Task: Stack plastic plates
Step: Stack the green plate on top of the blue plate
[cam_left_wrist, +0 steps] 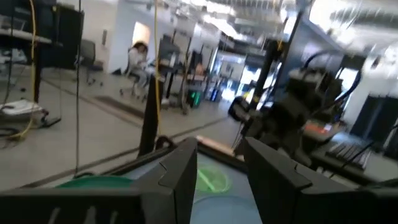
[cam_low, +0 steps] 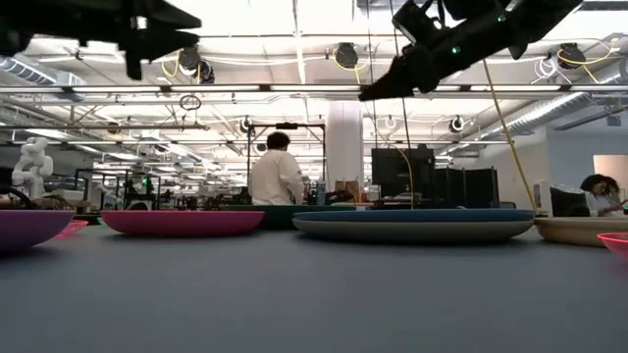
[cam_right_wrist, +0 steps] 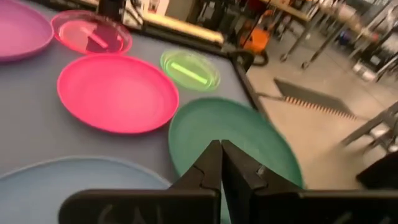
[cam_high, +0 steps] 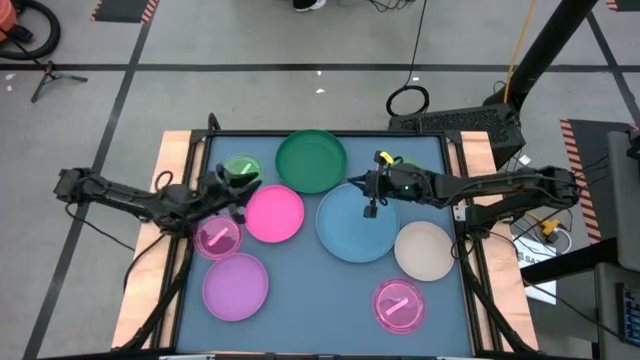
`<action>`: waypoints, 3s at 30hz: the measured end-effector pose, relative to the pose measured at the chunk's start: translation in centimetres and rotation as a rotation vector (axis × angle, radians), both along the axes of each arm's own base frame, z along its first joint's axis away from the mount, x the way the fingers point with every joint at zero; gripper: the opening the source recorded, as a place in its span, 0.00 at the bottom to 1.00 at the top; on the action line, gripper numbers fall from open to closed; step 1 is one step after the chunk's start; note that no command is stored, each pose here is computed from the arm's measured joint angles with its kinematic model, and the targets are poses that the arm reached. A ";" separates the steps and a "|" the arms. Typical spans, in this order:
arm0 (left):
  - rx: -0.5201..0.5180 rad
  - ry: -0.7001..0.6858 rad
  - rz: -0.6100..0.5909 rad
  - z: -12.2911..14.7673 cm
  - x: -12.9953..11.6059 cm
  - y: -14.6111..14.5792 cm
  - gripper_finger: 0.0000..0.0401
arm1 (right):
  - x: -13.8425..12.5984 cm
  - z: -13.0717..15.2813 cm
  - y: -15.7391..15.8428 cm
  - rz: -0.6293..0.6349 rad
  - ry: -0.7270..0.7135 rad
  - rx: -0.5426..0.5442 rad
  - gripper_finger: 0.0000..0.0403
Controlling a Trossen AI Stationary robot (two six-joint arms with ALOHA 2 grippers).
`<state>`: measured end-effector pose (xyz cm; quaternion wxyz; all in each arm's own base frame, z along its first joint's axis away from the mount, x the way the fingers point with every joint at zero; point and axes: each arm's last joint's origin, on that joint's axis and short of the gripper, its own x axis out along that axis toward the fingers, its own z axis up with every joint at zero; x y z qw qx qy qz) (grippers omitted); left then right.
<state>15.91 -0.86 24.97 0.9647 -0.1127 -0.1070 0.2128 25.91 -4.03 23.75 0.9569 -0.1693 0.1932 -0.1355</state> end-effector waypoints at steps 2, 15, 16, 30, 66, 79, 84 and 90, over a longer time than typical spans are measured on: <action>0.015 0.084 0.024 0.9 1.4 0.2 0.34 | 0.0 0.1 0.0 0.004 -0.010 -0.010 0.00; -0.009 0.740 0.204 6.1 8.5 7.0 0.34 | -1.2 2.5 0.9 0.044 -0.107 -0.059 0.00; -0.029 0.760 0.208 6.2 8.7 7.9 0.34 | -1.4 2.7 1.0 0.048 -0.111 -0.060 0.00; -0.389 0.993 0.385 1.3 8.0 20.4 0.34 | -3.5 3.8 2.0 0.077 -0.088 -0.033 0.00; -0.629 0.987 0.313 -5.4 8.8 25.2 0.61 | -3.6 3.6 2.0 0.074 -0.065 -0.028 0.02; -0.655 1.039 0.299 -9.4 10.3 25.8 0.61 | -3.6 3.4 2.0 0.073 -0.053 -0.027 0.02; -0.651 1.042 0.296 -9.4 10.3 25.8 0.61 | -3.6 3.4 2.0 0.073 -0.051 -0.028 0.02; -0.634 1.056 0.325 -9.4 10.3 25.8 0.61 | -3.6 3.4 2.0 0.073 -0.051 -0.028 0.02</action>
